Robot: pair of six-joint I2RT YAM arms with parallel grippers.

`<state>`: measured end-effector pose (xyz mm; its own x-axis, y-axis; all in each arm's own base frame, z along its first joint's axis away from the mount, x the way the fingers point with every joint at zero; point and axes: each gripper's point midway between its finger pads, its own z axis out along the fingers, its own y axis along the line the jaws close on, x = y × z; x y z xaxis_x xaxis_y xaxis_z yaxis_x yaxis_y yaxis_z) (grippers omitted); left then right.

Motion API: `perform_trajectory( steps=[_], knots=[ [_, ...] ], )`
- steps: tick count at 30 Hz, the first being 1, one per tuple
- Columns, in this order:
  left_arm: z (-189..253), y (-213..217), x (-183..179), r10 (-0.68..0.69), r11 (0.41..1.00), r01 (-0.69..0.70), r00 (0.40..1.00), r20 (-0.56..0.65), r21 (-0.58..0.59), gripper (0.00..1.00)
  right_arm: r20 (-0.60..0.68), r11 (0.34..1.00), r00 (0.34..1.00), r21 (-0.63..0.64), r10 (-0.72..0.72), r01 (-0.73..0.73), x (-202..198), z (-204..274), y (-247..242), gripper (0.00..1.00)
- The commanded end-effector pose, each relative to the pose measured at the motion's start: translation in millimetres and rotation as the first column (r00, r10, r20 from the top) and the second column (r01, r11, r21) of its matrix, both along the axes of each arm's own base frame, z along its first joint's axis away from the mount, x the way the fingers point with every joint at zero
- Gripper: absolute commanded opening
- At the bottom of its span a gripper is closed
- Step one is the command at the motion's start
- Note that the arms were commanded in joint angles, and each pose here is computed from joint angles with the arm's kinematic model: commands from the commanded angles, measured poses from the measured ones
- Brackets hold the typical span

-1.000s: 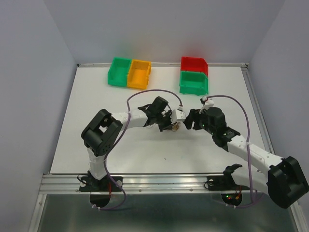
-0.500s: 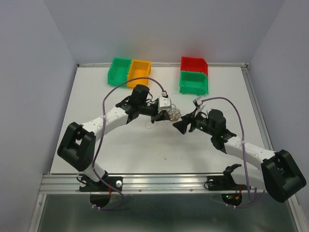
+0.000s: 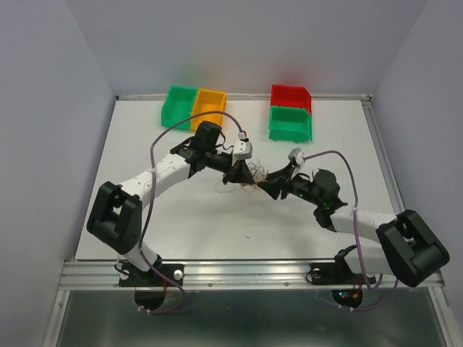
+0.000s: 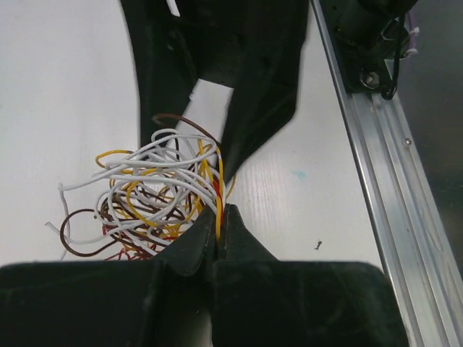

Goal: Untangle the cables

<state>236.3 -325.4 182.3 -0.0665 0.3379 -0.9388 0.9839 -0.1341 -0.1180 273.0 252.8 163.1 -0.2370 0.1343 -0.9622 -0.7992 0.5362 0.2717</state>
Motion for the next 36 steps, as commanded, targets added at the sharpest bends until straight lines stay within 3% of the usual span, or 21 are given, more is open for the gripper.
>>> perform_trajectory(
  steps=[1,3,6,8,9,10,11,12,13,14,17,19,24,27,28,29,30,31,32,34,36],
  knots=[
    [30,-1,-9,-0.091,0.993,0.090,0.996,-0.007,-0.071,0.00,0.152,0.993,0.985,0.073,0.082,-0.094,-11,30,8,0.36],
    [36,5,-4,-0.064,0.995,0.063,0.998,-0.007,-0.082,0.00,0.140,0.994,0.988,0.080,0.057,-0.069,-7,30,7,0.16],
    [56,15,11,0.014,0.992,-0.008,0.999,0.043,-0.130,0.00,0.111,0.993,0.992,0.106,-0.060,0.049,8,30,-5,0.01],
    [76,23,26,0.137,0.979,-0.120,0.986,0.096,-0.168,0.00,0.049,0.960,0.968,0.146,-0.248,0.238,33,34,-25,0.01],
    [71,27,28,0.218,0.965,-0.208,0.975,0.041,-0.160,0.00,-0.029,0.937,0.943,0.105,-0.332,0.333,44,19,-36,0.01],
    [74,35,51,0.372,0.920,-0.354,0.924,0.092,-0.166,0.00,-0.071,0.900,0.904,0.090,-0.422,0.427,54,15,-48,0.00],
    [106,43,59,0.463,0.872,-0.412,0.870,0.169,-0.265,0.00,-0.126,0.776,0.780,0.091,-0.612,0.624,73,14,-82,0.01],
    [101,54,66,0.542,0.828,-0.488,0.823,0.170,-0.276,0.00,-0.166,0.707,0.701,0.027,-0.694,0.706,77,1,-99,0.01],
    [117,71,84,0.673,0.726,-0.600,0.721,0.166,-0.337,0.00,-0.176,0.636,0.627,0.004,-0.759,0.771,80,-4,-116,0.01],
    [134,85,86,0.734,0.662,-0.642,0.660,0.159,-0.387,0.00,-0.172,0.507,0.498,-0.009,-0.850,0.862,82,-6,-144,0.01],
    [145,118,101,0.836,0.530,-0.732,0.535,0.121,-0.429,0.00,-0.149,0.303,0.290,-0.073,-0.945,0.950,73,-20,-187,0.01],
    [152,133,106,0.879,0.459,-0.766,0.465,0.105,-0.449,0.00,-0.153,0.254,0.240,-0.085,-0.959,0.963,66,-22,-199,0.01],
    [157,156,119,0.936,0.342,-0.818,0.342,0.087,-0.463,0.00,-0.190,0.224,0.217,-0.013,-0.957,0.975,52,-8,-210,0.01],
    [160,162,121,0.947,0.313,-0.822,0.310,0.086,-0.476,0.00,-0.214,0.108,0.108,0.013,-0.971,0.994,40,-7,-231,0.01],
    [160,159,118,0.938,0.337,-0.809,0.334,0.095,-0.482,0.00,-0.215,0.088,0.089,0.014,-0.973,0.996,35,-5,-237,0.07],
    [160,153,114,0.924,0.371,-0.791,0.369,0.105,-0.486,0.00,-0.198,0.115,0.113,0.001,-0.974,0.993,33,-6,-235,0.11],
    [156,145,108,0.899,0.424,-0.767,0.420,0.123,-0.481,0.00,-0.186,0.170,0.167,0.002,-0.968,0.986,34,-3,-228,0.36],
    [153,125,95,0.830,0.537,-0.698,0.536,0.151,-0.475,0.00,-0.171,0.236,0.235,0.011,-0.957,0.972,36,2,-218,0.53],
    [146,115,90,0.792,0.588,-0.668,0.591,0.157,-0.456,0.00,-0.138,0.380,0.376,-0.002,-0.916,0.925,37,1,-196,0.82],
    [142,101,81,0.720,0.665,-0.605,0.675,0.161,-0.438,0.00,-0.114,0.501,0.504,0.054,-0.856,0.864,40,14,-173,0.92],
    [134,87,69,0.637,0.742,-0.535,0.751,0.177,-0.404,0.00,-0.079,0.633,0.638,0.086,-0.766,0.770,40,22,-145,0.95]
  ],
)
